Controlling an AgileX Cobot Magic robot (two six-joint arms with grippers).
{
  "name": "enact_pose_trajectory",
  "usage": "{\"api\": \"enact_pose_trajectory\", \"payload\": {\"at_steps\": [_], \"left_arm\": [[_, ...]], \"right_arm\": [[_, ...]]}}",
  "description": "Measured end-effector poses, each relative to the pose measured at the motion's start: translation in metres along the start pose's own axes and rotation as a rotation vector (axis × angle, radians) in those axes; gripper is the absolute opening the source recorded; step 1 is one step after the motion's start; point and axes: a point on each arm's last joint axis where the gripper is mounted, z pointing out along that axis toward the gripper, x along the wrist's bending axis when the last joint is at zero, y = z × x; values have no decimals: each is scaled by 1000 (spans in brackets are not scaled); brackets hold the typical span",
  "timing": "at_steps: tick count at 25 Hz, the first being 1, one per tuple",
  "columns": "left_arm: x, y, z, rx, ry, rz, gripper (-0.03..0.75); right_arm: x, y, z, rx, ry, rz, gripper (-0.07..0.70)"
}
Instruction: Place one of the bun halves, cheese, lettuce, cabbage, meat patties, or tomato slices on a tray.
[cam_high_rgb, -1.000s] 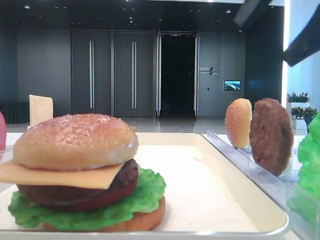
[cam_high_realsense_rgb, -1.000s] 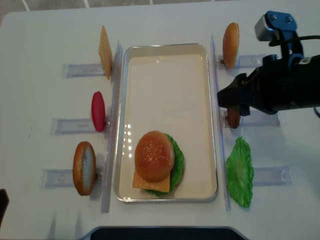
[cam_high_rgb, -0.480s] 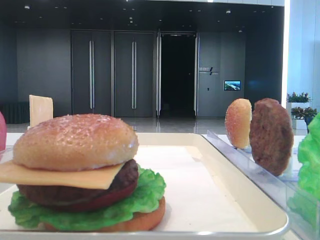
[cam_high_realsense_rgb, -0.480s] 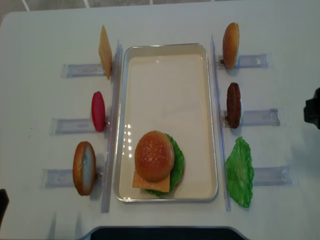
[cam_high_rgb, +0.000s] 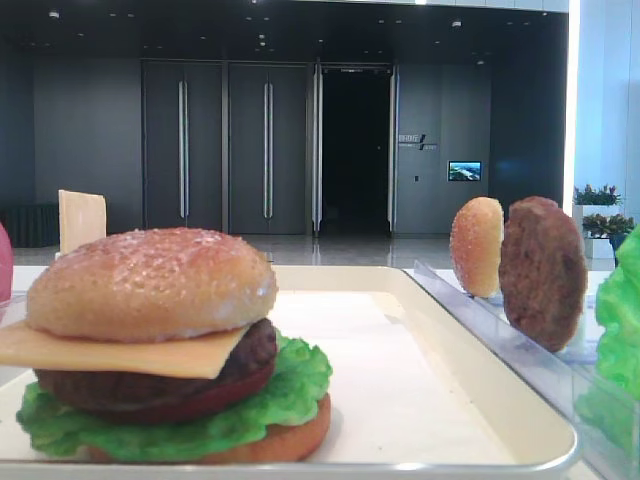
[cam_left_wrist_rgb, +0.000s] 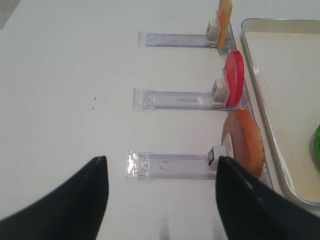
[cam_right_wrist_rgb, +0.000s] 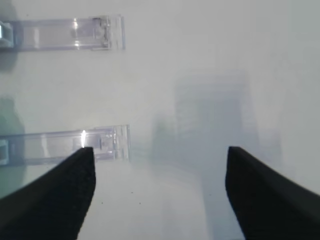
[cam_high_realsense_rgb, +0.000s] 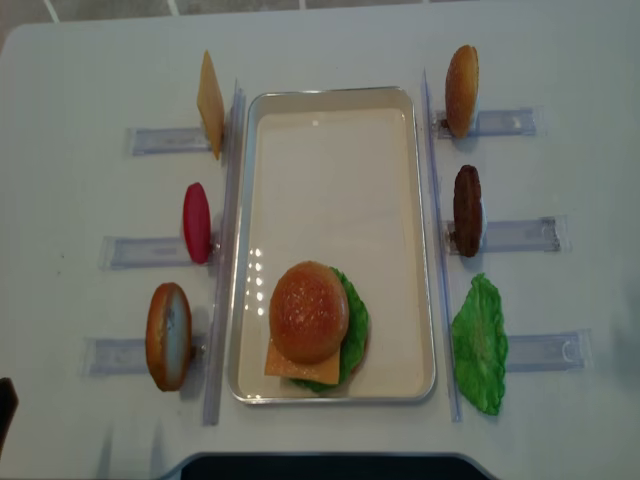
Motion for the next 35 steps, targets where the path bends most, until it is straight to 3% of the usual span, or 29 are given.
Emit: {"api": "enact_pose_trajectory", "payload": {"at_steps": [8, 18, 25, 35], "left_arm": [[0, 0, 0, 0, 0, 0, 513], [0, 0, 0, 0, 0, 0, 513], [0, 0, 0, 0, 0, 0, 513], [0, 0, 0, 0, 0, 0, 513]], "right_arm": [[1, -56, -11, -155, -3, 3, 542], [1, -91, -44, -447, -7, 10, 542], [0, -116, -44, -466, -30, 11, 542], [0, -137, -52, -612, -34, 13, 542]]}}
